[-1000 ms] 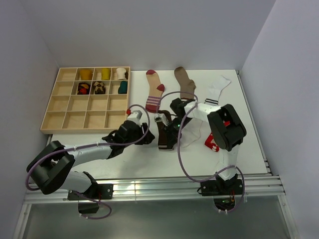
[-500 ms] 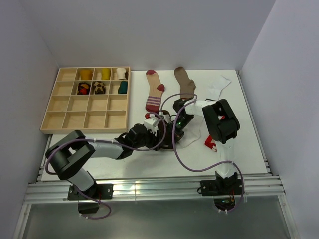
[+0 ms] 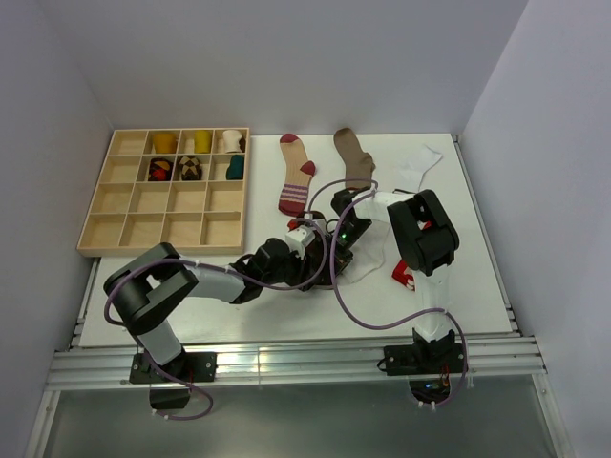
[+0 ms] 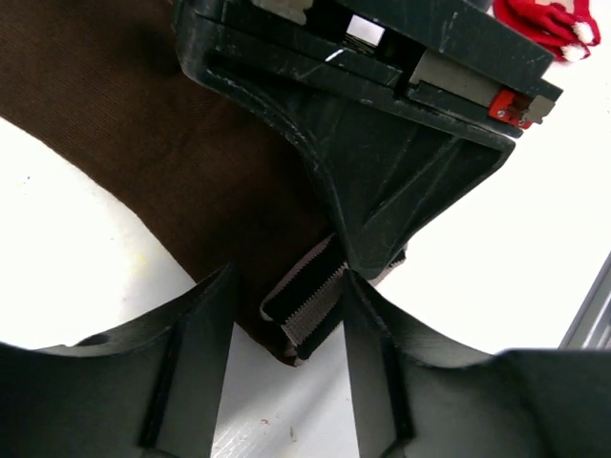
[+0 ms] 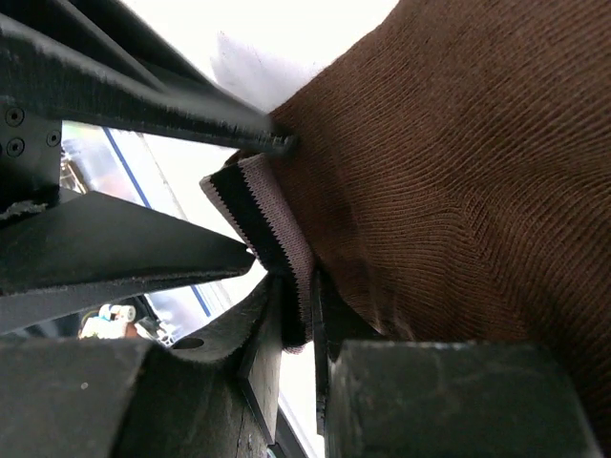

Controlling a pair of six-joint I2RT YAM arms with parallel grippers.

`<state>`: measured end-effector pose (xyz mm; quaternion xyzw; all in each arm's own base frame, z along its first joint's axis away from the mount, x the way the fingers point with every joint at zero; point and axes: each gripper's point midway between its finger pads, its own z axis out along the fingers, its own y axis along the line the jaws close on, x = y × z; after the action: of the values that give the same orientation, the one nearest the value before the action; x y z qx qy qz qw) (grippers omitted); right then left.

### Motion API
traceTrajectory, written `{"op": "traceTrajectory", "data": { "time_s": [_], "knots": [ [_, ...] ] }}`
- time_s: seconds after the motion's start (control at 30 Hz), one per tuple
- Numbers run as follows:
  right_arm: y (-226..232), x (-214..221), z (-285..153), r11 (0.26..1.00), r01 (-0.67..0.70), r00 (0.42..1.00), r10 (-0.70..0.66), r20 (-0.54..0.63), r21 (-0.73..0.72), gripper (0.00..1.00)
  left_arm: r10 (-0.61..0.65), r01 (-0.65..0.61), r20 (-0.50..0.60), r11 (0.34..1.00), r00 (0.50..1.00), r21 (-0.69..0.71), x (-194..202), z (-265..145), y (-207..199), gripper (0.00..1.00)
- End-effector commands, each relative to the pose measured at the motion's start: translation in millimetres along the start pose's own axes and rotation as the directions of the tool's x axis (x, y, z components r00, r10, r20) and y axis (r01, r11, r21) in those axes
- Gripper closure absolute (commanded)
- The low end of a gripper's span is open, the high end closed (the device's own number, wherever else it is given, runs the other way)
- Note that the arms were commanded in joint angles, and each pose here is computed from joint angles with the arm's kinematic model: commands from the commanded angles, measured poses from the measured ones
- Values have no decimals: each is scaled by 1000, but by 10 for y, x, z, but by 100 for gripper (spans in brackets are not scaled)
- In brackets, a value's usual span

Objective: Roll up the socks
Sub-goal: Roll the sock at the center of the board.

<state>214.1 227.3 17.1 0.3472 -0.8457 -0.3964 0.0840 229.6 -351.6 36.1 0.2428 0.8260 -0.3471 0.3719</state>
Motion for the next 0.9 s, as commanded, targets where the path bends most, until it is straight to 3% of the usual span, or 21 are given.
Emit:
{"op": "traceTrajectory", "data": {
  "time_s": [0.0,0.17,0.3,0.43,0.6,0.63,0.77,0.87],
  "knots": [
    [-167,-134,-75,995,46,999,-48,23,88,88,-18,17,19,998,1000,55,-44,5,-123,50],
    [-182,-185,-119,991,57,997,-62,41,117,81,-41,43,-22,997,999,58,65,59,-115,71],
    [-143,-234,-181,988,76,995,-84,58,136,60,-70,73,-54,995,996,64,132,69,-133,82],
    [-102,-278,-306,974,117,987,-136,89,193,52,-115,118,-94,993,989,26,152,60,-118,99],
    [-43,-388,-703,936,171,947,-243,211,309,44,-214,209,-152,977,965,-46,183,23,-85,100],
    [-39,-417,-935,932,164,926,-259,276,323,43,-265,258,-196,964,944,-56,204,-11,-95,100],
    [-87,-390,-1199,911,156,897,-293,332,383,43,-352,348,-245,935,903,-60,221,-64,-86,100],
    [-74,-330,-1323,854,191,849,-391,355,485,43,-429,425,-294,902,854,-80,230,-107,-41,100]
  ]
}}
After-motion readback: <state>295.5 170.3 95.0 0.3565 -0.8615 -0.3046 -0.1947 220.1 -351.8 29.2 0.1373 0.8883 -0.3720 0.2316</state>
